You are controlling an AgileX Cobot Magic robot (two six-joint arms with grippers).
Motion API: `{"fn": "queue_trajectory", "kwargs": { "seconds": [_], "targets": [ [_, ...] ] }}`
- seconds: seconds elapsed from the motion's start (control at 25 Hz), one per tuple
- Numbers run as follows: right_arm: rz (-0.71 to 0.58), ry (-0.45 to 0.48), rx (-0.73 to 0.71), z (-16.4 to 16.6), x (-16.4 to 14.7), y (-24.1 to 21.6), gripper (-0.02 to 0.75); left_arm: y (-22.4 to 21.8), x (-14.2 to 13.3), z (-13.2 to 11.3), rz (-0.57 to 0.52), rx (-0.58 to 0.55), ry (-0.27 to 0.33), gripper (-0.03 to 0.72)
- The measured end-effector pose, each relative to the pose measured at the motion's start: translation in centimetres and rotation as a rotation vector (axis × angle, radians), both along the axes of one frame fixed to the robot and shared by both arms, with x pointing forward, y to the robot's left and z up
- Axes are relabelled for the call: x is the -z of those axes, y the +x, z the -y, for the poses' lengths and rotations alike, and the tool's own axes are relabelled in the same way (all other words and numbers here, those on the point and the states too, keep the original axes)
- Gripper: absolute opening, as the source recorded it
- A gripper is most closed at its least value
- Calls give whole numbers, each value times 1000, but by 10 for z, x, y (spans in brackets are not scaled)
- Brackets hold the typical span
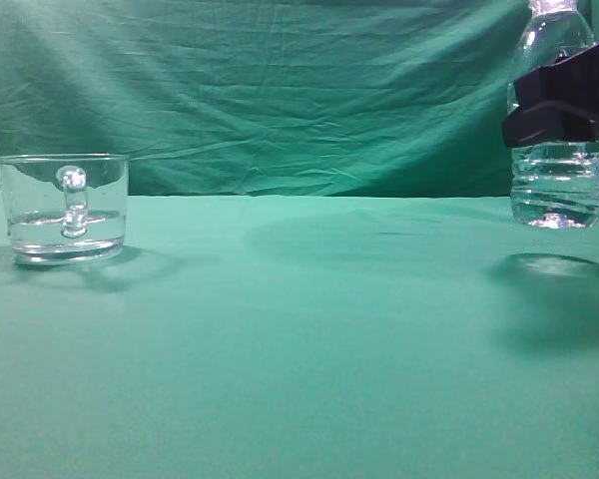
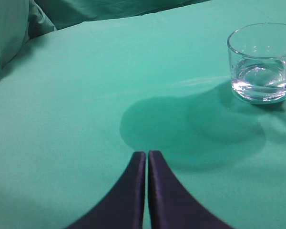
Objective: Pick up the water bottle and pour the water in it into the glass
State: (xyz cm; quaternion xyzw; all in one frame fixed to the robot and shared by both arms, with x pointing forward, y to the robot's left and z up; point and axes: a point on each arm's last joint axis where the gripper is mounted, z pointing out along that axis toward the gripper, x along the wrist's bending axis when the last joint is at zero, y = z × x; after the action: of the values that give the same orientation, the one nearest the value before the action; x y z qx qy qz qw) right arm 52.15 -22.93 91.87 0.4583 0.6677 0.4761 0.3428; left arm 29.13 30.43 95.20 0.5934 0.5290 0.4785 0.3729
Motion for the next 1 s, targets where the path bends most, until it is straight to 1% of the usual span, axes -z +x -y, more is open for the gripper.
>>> {"fn": "queue_trajectory", "kwargs": {
  "seconds": [0.2, 0.44, 0.56, 0.84, 1.0],
  "targets": [
    [-30, -15, -5, 0, 3, -1, 299, 0, 0, 0, 0, 0, 0, 0],
    [-59, -33, -42, -2, 6, -3, 299, 0, 0, 0, 0, 0, 0, 0],
    [-52, -39, -69, -4, 6, -4, 299, 0, 0, 0, 0, 0, 0, 0],
    [-15, -21, -143, -11, 16, -3, 299, 0, 0, 0, 0, 0, 0, 0],
    [-13, -21, -153, -12, 18, -3, 299, 0, 0, 0, 0, 0, 0, 0]
  ]
}}
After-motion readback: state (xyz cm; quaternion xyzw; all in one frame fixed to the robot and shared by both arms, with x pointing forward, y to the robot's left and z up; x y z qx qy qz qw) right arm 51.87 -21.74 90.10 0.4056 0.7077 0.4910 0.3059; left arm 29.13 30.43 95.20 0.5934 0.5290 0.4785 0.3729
